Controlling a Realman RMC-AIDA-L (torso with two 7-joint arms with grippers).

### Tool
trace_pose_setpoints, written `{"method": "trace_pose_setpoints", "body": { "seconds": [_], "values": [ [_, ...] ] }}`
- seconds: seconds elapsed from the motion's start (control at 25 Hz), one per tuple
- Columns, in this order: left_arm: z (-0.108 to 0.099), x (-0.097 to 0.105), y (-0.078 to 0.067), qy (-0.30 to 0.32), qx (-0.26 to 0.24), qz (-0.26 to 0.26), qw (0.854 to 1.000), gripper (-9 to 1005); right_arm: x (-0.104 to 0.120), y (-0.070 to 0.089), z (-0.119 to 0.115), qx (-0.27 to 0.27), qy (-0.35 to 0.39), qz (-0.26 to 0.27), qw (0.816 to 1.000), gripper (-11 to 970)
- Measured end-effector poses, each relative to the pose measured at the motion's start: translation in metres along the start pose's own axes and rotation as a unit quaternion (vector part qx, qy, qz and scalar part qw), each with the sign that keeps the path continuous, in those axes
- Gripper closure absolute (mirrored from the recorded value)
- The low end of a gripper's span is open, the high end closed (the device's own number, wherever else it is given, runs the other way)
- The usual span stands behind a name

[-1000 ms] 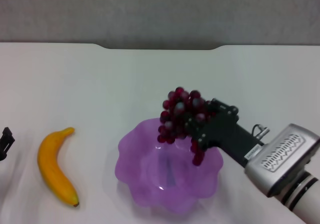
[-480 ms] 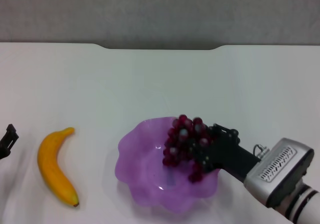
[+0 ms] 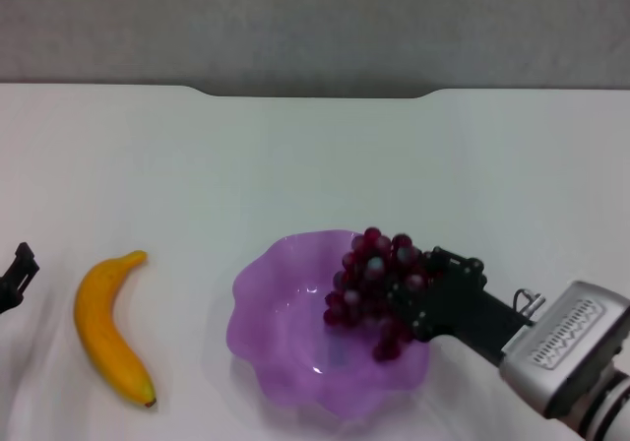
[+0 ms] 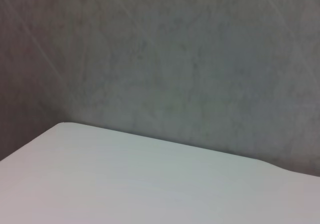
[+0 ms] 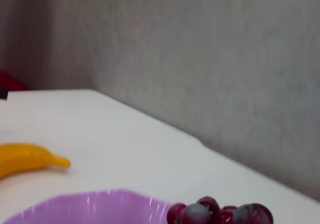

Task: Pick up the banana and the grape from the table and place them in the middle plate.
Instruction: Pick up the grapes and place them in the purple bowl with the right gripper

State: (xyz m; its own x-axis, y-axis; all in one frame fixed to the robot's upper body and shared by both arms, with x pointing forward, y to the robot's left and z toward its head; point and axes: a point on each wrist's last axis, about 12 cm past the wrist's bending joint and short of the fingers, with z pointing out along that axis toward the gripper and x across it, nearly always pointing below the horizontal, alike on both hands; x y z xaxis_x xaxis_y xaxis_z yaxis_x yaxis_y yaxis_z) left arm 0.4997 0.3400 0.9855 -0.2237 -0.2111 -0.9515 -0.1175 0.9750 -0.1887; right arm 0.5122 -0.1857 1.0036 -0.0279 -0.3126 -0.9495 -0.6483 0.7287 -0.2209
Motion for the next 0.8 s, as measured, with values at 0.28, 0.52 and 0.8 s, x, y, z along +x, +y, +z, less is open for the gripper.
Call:
{"method": "trace_pose_setpoints", "body": {
  "seconds": [0.28,0.52,0.8],
  "values": [
    [0.001,-0.001,-0.002,0.000,0.003,0.000,1.000,150,0.001,-0.010,-0.010,0.018,-0.029,0.045,0.998,470],
    [0.001,0.000,0.000,0.000,0.000,-0.001,1.000,151,-0.001,-0.012,-0.002,0.015,-0.017,0.039,0.999,320],
    [0.000,0.001,0.000,0.002,-0.001,0.000,1.000,150,-0.003,-0.018,0.000,0.030,-0.015,0.049,0.998,134]
  ]
}}
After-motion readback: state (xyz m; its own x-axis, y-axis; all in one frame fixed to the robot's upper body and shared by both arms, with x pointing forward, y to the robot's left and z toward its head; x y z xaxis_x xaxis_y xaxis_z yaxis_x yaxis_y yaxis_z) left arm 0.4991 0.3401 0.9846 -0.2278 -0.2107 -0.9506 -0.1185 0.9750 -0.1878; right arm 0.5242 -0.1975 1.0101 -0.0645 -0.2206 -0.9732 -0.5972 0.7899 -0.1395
